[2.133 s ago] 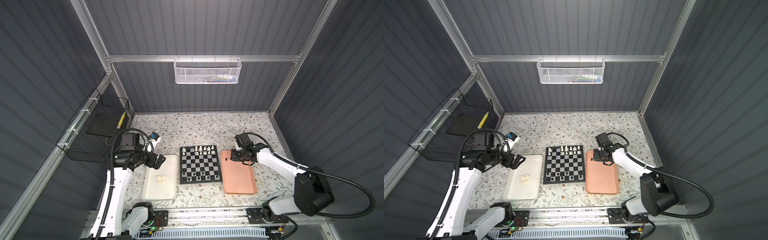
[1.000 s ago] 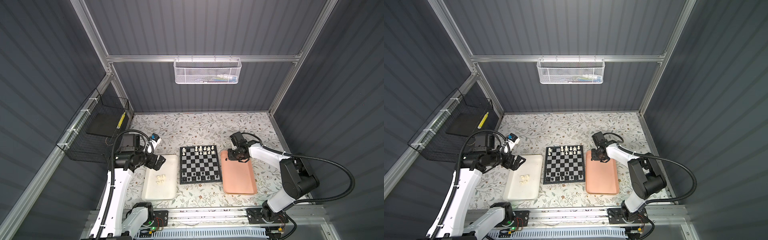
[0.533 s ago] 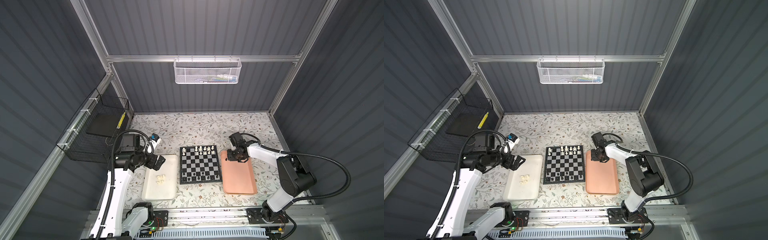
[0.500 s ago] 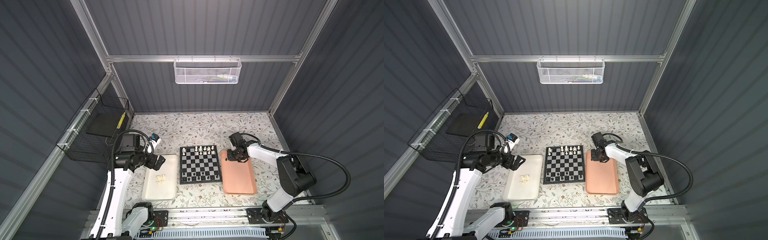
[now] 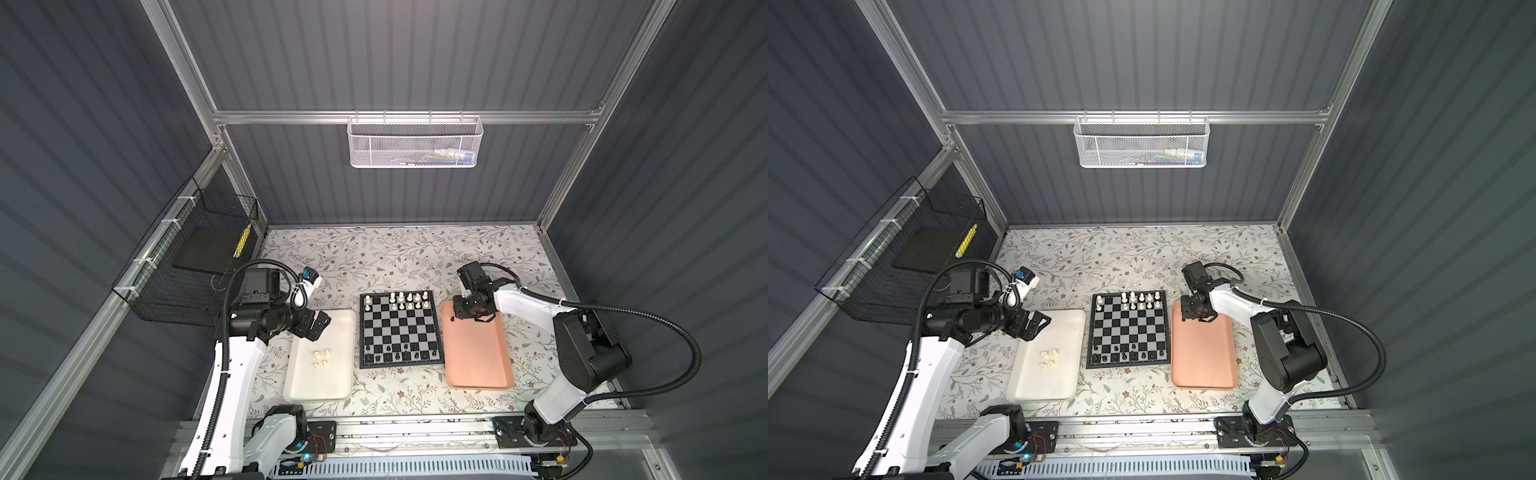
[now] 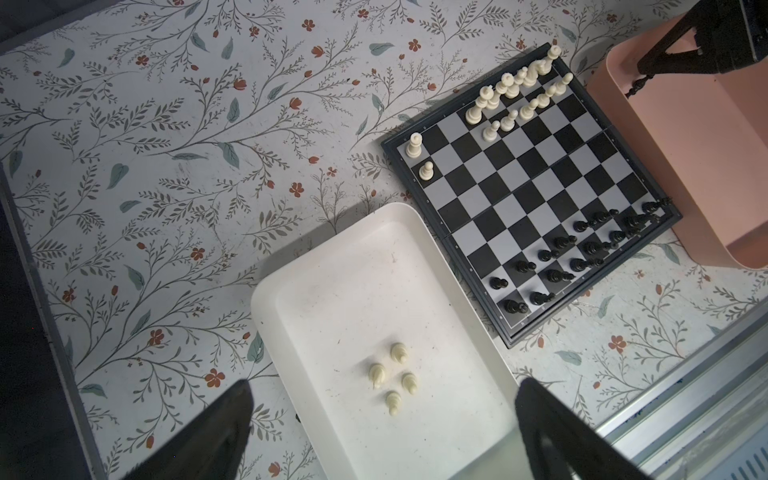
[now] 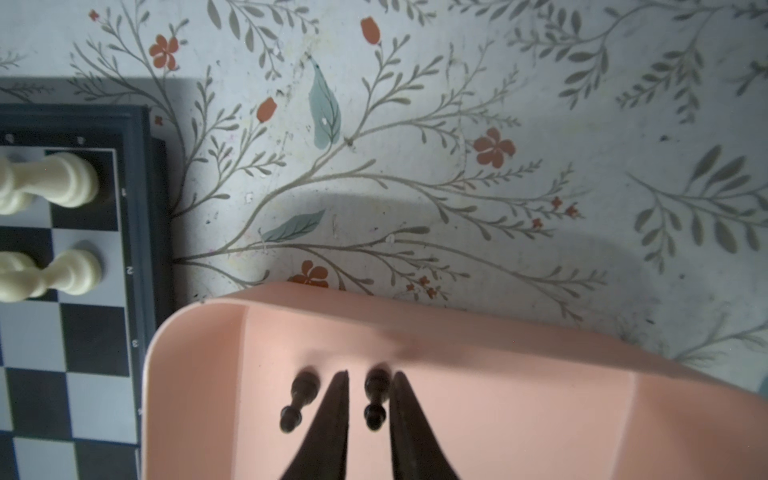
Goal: Set up the chess pieces on the board
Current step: 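Lower the open right gripper onto a black pawn in the pink tray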
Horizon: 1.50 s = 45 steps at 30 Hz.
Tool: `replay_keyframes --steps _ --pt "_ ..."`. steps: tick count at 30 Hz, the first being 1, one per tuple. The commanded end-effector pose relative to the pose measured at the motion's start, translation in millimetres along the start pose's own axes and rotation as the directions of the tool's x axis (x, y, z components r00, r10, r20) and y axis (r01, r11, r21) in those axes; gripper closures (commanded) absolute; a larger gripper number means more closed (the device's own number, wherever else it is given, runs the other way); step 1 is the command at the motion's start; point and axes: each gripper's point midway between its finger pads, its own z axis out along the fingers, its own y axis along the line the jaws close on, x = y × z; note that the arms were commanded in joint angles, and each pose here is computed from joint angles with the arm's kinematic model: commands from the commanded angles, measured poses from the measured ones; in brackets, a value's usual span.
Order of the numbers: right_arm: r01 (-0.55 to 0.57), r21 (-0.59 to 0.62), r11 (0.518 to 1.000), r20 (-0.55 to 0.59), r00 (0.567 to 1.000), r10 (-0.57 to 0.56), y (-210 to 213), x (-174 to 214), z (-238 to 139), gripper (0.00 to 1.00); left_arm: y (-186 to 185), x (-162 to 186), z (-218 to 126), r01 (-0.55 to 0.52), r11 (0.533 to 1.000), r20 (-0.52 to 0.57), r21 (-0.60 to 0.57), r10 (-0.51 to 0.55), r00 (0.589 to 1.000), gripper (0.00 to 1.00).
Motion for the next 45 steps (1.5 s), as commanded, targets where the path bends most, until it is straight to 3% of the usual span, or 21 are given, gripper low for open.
replay_keyframes --steps 1,45 --pt "0.004 0.009 1.000 -0.020 1.000 -0.004 -2 0 4 0.78 -2 0 -2 -0.018 1.000 -0.005 0.005 0.018 1.000 0.00" --pt "0.010 0.022 1.000 -0.050 0.999 -0.009 -4 11 14 0.80 -4 4 -2 -0.010 1.000 -0.005 0.011 0.010 1.000 0.00"
